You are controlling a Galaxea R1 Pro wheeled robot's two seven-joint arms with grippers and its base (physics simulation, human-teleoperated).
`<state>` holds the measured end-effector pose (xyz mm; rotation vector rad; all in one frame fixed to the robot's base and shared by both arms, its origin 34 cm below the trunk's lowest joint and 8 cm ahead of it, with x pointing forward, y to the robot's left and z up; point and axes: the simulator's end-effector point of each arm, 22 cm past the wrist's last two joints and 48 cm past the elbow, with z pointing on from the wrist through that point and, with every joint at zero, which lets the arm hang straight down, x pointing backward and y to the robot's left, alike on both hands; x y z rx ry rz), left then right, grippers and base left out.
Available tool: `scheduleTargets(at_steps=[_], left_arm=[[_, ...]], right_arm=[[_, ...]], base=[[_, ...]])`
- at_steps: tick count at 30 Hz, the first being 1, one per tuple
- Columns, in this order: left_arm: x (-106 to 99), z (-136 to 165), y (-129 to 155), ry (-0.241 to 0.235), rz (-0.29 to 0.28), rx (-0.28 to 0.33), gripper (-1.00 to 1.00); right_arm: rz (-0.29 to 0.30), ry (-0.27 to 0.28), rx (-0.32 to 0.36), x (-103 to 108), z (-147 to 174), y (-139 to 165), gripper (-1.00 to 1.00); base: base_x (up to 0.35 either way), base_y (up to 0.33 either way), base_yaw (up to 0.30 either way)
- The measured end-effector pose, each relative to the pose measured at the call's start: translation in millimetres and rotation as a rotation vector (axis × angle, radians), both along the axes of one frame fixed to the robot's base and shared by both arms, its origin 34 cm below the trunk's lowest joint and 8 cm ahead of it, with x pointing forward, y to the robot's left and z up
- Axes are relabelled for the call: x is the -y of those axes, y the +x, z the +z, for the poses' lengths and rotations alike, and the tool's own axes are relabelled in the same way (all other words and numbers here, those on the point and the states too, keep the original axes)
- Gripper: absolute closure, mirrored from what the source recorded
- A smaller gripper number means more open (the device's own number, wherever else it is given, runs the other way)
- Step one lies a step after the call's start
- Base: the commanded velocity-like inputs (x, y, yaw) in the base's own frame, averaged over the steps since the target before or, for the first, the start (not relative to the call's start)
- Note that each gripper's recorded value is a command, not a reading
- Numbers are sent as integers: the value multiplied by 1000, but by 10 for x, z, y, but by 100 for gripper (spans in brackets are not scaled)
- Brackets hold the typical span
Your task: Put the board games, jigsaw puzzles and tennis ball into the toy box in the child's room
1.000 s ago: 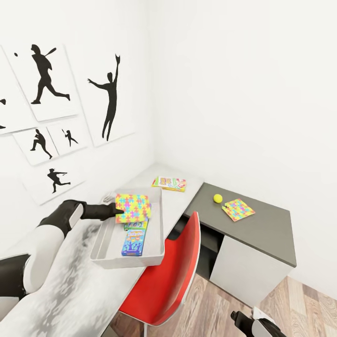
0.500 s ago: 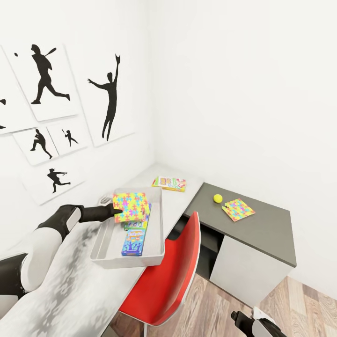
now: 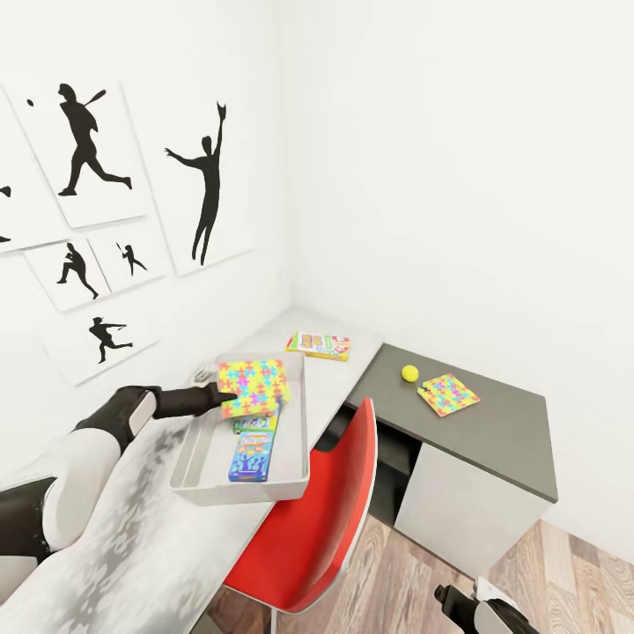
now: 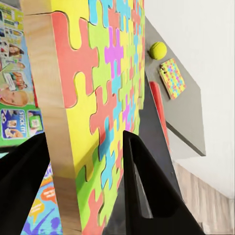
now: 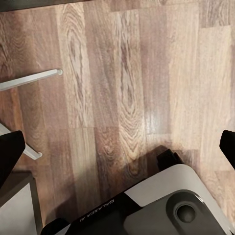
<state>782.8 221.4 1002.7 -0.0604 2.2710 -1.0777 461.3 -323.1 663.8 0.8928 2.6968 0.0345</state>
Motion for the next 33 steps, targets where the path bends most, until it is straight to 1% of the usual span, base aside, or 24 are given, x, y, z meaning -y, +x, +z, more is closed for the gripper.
scheduleTargets(at_steps=[5,7,11,13,17,28,29,33], left_arm=[[49,25,-25,-14,-20,5,100],[53,9,-34,-5,-26,2,100],[59,-81,-84,31,-47,-14,100],[66,-115,-104,38,-53,-19,100],[71,-145,-118,45,-57,-19,100],[72,-158,-124,47,-59,-19,100],[72,-158,-125,47,-58,-19,-100],[71,-158,-121,48,-58,-15,-100]], right_arm=[[0,0,0,0,0,0,-100],[0,0,0,0,0,0,-100],[1,0,0,0,0,0,-100],[1,-1,0,1,0,0,-100],[1,-1,0,1,0,0,-100],[0,0,0,0,0,0,-100],[0,0,0,0,0,0,-100],[1,0,0,0,0,0,-100]], base=[[0,0,0],[0,0,0],[0,0,0],[0,0,0],[0,0,0],[0,0,0],[0,0,0],[0,0,0]])
